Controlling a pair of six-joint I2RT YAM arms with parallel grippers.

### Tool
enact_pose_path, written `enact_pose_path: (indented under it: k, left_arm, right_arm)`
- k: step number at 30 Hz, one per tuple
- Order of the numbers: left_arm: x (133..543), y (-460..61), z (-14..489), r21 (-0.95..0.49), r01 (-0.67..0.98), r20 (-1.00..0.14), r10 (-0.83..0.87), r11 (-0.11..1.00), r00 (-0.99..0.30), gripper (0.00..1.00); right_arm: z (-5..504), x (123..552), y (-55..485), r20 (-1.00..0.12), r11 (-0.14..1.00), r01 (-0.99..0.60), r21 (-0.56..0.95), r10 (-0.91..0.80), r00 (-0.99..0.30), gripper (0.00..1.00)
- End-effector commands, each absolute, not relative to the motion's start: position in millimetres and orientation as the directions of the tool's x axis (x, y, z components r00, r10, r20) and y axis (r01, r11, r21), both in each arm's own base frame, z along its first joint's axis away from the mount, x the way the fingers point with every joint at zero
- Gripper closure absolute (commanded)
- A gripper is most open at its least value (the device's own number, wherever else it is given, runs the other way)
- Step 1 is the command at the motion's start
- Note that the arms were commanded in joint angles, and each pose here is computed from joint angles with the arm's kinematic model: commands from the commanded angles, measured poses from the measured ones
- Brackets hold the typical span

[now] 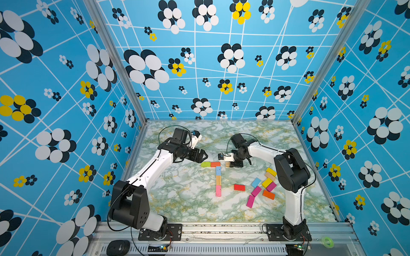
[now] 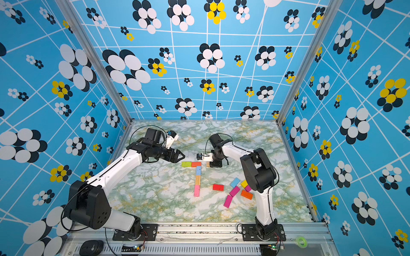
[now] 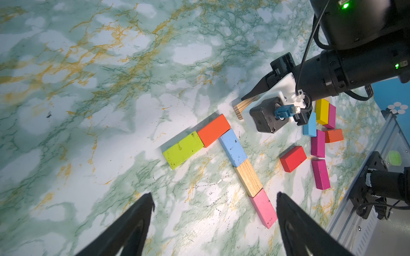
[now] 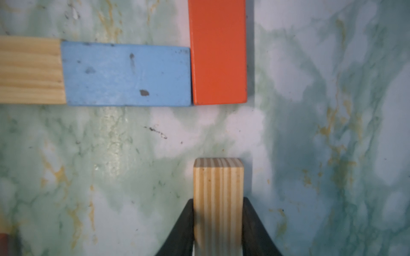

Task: Assemble the number 7 with building blocks
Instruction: Place the building block at the center of the board.

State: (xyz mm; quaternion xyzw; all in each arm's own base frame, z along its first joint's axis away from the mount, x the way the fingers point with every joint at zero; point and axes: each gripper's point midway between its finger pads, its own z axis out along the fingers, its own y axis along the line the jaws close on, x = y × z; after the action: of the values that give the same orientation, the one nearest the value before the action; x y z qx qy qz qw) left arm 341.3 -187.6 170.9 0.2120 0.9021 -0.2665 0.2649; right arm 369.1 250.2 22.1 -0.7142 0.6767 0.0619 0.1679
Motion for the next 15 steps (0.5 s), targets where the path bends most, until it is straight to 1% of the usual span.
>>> enact_pose_path:
  k: [1,6,10,15]
  left_arm:
    - [340,-185,164,-0.366,0.524,-0.574,0.256,0.769,-0.777,0.1]
    - [340,-185,165,-0.367,0.524,-0.575,0.256,0.769,-0.777,0.1]
    - [339,-185,166,-0.367,0.524,-0.577,0.254,0.768,-0.776,0.1]
    - [339,-185,169,-0.366,0.527,-0.583,0.253,0.767,-0.772,0.1]
  right_arm:
    - [5,355,247,-0.29,-0.021,-0.996,-0.088,-0.956,0.046,0.51]
    - [10,356,247,-0.299,-0.008,-0.995,-0.104,-0.953,0.039,0.34]
    - [27,360,252,-0.346,0.025,-0.99,-0.135,-0.938,0.024,0.33]
    - [77,363,255,-0.449,0.11,-0.969,-0.223,-0.893,0.002,0.33]
